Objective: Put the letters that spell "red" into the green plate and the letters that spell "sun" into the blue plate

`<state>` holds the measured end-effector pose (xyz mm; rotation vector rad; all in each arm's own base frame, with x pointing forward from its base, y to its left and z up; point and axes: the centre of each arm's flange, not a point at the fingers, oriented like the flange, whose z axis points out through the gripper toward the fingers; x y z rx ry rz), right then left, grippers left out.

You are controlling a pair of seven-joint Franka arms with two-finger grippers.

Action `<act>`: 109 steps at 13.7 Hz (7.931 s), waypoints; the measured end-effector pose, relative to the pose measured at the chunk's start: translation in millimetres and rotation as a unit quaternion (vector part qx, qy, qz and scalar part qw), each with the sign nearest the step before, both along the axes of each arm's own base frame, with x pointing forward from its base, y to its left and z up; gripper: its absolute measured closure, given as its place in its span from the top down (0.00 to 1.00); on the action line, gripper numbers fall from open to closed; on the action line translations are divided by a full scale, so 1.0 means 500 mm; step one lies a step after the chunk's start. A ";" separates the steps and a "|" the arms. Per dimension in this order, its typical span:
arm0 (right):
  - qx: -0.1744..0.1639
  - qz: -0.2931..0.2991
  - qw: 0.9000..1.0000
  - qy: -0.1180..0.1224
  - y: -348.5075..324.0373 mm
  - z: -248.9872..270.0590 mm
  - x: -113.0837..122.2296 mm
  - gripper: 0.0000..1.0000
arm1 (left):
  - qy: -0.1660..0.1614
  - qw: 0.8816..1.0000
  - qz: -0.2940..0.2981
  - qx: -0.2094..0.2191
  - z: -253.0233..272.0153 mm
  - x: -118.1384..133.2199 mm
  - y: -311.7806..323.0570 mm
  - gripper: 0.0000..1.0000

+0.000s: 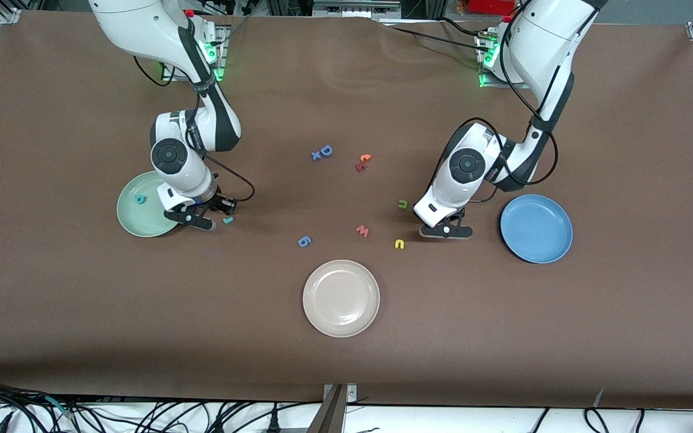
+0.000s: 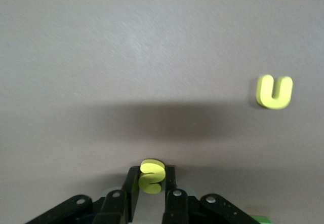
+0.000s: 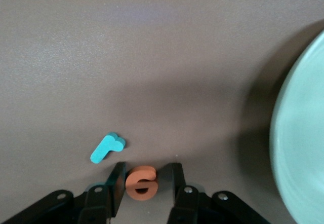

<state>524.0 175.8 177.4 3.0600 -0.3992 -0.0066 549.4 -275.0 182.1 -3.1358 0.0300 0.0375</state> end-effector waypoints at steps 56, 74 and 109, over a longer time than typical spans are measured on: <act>0.049 -0.110 0.992 -0.036 0.032 -0.010 0.063 0.36 | 0.037 0.999 0.025 -0.008 0.056 -0.070 -0.147 1.00; 0.050 -0.104 0.993 -0.034 0.056 -0.005 0.054 0.46 | 0.026 0.999 0.020 0.014 -0.020 -0.108 -0.173 0.90; 0.025 -0.009 0.993 0.116 -0.364 0.229 0.049 0.19 | 0.024 0.998 0.049 0.023 -0.006 -0.058 -0.157 0.27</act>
